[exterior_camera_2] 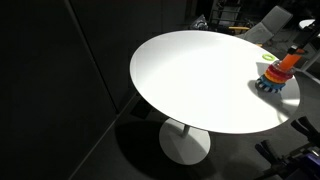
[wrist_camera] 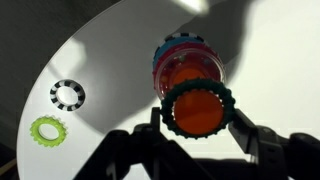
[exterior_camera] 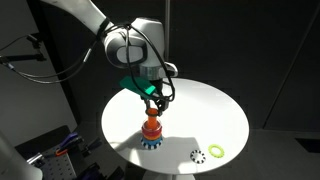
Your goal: Put the green ring on the orange stand.
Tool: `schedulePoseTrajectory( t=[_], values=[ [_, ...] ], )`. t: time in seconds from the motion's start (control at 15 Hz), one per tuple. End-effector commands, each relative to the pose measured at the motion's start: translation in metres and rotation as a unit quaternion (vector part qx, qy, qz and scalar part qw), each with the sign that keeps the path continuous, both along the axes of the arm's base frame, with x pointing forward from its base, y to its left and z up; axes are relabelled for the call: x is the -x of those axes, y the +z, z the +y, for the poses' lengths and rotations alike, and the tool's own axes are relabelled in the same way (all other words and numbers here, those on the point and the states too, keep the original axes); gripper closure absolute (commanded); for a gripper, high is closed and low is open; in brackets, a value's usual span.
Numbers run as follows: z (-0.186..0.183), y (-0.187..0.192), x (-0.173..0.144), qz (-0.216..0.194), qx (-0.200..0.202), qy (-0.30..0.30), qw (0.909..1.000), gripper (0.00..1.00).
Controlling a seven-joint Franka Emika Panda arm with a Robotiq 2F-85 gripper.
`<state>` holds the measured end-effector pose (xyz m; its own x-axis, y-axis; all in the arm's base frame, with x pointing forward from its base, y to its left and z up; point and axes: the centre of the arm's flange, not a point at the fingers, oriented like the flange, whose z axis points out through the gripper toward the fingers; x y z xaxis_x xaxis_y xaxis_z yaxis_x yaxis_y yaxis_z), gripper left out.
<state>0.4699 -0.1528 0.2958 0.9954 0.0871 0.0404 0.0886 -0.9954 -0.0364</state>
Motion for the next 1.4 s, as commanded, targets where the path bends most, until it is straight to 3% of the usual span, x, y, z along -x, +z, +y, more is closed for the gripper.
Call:
schedulePoseTrajectory(
  t=[0.0, 0.07, 0.13, 0.2, 0.93, 1.33],
  values=[
    [-0.007, 0.001, 0.012, -0.009, 0.001, 0.006, 0.9999, 0.55],
    [-0.008, 0.0, 0.013, -0.008, 0.001, 0.004, 1.0, 0.23],
    [-0.009, 0.0, 0.013, -0.006, 0.001, 0.003, 1.0, 0.07],
    [-0.009, 0.001, 0.014, -0.003, -0.001, 0.003, 1.0, 0.01],
    [-0.016, 0.033, 0.031, 0.025, 0.005, 0.04, 0.9989, 0.0],
    [-0.014, 0.056, 0.032, -0.002, 0.017, 0.039, 0.9991, 0.0]
  ],
)
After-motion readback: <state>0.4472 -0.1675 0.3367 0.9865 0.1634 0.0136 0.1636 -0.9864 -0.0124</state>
